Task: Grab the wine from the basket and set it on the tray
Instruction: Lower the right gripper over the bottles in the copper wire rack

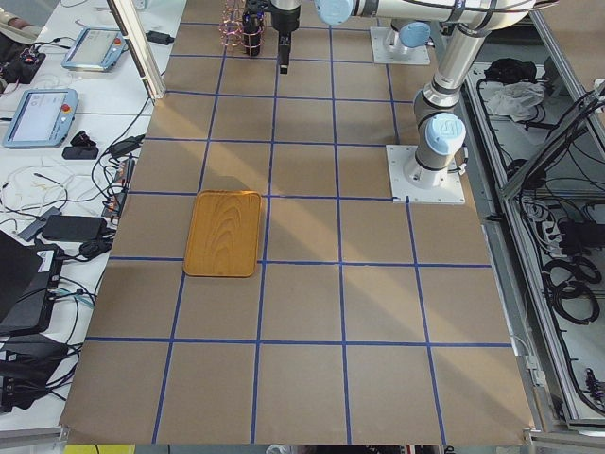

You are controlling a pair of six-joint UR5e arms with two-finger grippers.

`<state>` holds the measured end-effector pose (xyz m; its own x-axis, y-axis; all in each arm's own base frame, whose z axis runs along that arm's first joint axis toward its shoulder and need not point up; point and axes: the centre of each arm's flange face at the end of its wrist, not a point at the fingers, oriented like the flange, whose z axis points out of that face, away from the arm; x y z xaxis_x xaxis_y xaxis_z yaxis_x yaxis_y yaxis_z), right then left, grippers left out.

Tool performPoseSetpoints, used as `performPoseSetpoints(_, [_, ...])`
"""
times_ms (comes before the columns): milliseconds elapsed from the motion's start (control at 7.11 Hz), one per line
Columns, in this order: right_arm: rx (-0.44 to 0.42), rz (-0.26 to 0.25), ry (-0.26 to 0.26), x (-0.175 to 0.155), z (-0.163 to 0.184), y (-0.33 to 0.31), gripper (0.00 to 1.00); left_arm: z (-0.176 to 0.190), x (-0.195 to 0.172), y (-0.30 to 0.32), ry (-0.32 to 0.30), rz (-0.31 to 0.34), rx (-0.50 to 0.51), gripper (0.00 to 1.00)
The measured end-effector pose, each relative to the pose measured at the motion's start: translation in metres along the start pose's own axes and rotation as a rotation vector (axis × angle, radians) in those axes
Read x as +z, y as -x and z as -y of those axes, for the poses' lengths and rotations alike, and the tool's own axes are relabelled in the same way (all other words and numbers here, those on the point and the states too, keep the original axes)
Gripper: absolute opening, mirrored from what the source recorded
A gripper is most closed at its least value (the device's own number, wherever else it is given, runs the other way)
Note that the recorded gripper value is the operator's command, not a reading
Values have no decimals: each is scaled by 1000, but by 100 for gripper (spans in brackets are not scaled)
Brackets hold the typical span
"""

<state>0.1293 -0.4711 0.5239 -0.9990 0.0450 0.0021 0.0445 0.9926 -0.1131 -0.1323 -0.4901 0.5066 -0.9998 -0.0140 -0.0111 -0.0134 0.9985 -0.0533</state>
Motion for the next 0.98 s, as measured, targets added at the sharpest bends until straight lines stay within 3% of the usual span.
performPoseSetpoints(703, [-7, -15, -6, 0, 7, -4, 100, 1, 0, 1, -2, 5, 6, 100])
performPoseSetpoints(984, [-1, -26, 21, 17, 45, -10, 100, 1, 0, 1, -2, 6, 6, 100])
